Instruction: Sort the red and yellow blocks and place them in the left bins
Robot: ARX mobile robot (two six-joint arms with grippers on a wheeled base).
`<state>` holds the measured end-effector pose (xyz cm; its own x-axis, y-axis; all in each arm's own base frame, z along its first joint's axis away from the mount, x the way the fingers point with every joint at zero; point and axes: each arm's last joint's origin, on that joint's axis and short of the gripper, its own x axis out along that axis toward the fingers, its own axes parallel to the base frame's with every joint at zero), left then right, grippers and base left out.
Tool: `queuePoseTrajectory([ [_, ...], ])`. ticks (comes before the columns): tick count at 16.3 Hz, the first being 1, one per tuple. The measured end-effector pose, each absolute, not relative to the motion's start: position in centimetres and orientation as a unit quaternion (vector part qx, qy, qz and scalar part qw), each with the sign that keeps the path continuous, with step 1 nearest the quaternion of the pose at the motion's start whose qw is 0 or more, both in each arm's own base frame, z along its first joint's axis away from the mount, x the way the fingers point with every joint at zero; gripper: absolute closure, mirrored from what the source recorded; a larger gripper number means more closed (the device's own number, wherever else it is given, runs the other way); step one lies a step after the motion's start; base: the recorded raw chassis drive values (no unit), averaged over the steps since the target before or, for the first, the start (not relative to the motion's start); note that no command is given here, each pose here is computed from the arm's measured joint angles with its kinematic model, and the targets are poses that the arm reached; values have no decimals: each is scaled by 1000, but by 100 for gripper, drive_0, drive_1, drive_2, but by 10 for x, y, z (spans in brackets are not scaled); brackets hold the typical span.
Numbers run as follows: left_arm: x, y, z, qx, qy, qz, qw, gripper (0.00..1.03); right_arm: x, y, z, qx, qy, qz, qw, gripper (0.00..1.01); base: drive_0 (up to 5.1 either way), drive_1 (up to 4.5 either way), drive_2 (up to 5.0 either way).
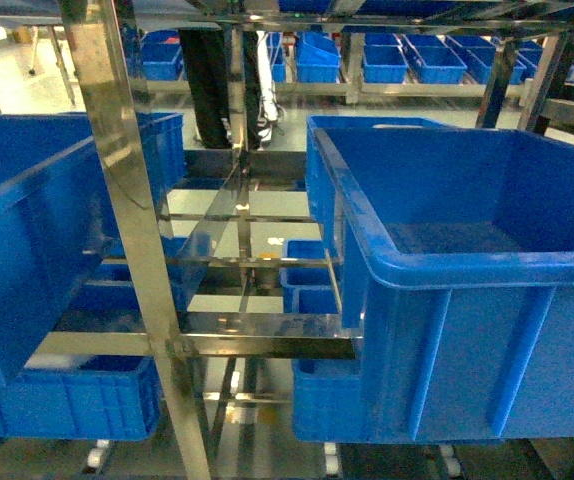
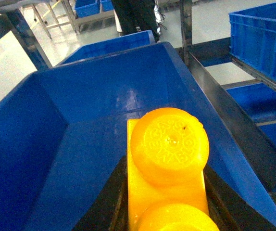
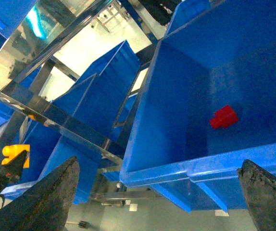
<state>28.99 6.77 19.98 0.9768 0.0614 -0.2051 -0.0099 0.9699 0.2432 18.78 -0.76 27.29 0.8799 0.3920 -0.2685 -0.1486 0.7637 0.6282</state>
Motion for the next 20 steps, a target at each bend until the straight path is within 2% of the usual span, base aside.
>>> queuePoseTrajectory([
  [4, 313, 74, 204, 131, 124, -2, 984, 74, 187, -10, 273, 313, 197, 144, 918, 3, 0, 0, 0],
  [5, 325, 76, 209, 145, 136, -21, 980, 74, 185, -10, 273, 314, 199, 143, 917, 3, 0, 0, 0],
  [8, 361, 83, 213, 170, 202, -60, 963, 74, 177, -9, 279, 310, 186, 151, 920, 3, 0, 0, 0],
  [11, 368, 107, 171, 158, 260, -23, 952, 74, 175, -13, 279, 316, 188, 154, 917, 3, 0, 0, 0],
  [12, 364, 117, 165, 165, 268, 9, 949, 74, 175, -16, 278, 319, 191, 153, 916, 3, 0, 0, 0],
  [14, 357, 138, 151, 165, 279, 43, 945, 74, 172, -20, 276, 325, 197, 151, 913, 3, 0, 0, 0],
  [17, 361, 144, 153, 163, 271, 40, 948, 74, 167, -20, 272, 324, 204, 154, 911, 3, 0, 0, 0],
  [19, 377, 145, 175, 165, 231, 38, 958, 49, 165, -12, 270, 318, 205, 164, 911, 3, 0, 0, 0],
  [20, 381, 146, 181, 164, 218, 40, 961, 42, 165, -10, 270, 315, 204, 166, 912, 3, 0, 0, 0],
])
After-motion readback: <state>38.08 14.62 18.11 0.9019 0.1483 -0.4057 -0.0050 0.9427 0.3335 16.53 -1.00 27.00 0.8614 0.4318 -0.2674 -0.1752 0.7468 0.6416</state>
